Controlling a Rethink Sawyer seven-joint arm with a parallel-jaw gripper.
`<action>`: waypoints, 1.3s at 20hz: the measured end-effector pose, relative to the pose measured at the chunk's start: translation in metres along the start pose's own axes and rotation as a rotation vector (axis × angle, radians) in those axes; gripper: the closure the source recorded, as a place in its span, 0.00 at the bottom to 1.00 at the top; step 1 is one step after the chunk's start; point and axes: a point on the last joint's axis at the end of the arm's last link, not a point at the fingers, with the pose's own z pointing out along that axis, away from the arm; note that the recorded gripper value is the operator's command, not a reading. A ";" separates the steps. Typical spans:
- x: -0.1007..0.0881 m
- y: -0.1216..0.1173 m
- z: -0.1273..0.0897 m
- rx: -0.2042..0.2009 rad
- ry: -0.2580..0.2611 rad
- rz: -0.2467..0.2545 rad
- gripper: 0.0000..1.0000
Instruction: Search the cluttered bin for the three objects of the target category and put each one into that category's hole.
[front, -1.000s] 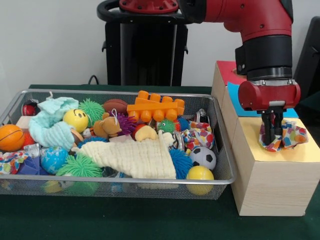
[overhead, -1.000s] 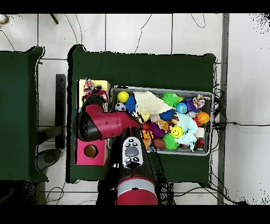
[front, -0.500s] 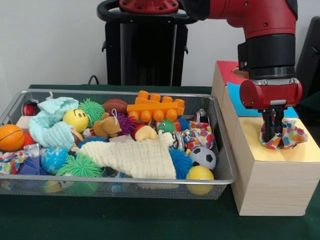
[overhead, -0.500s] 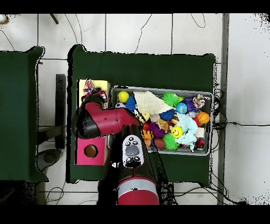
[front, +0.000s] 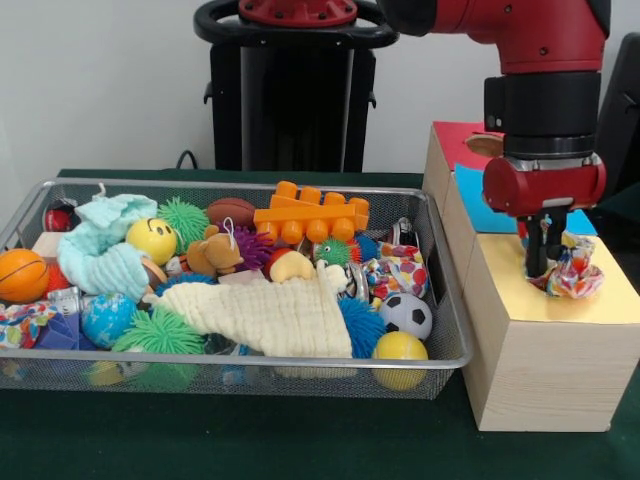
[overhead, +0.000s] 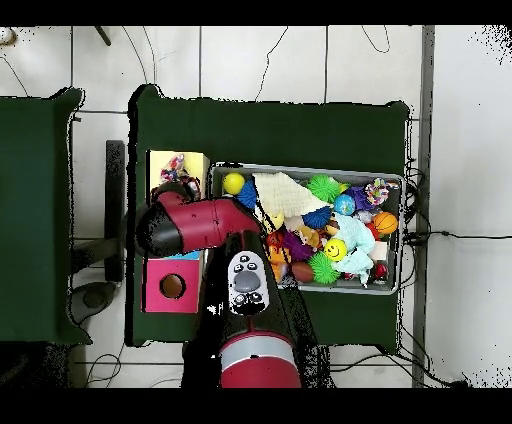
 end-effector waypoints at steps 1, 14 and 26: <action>0.002 0.003 0.002 -0.011 0.015 0.002 1.00; 0.010 -0.008 0.024 -0.125 -0.031 0.073 1.00; 0.012 -0.002 0.030 -0.145 -0.066 0.052 1.00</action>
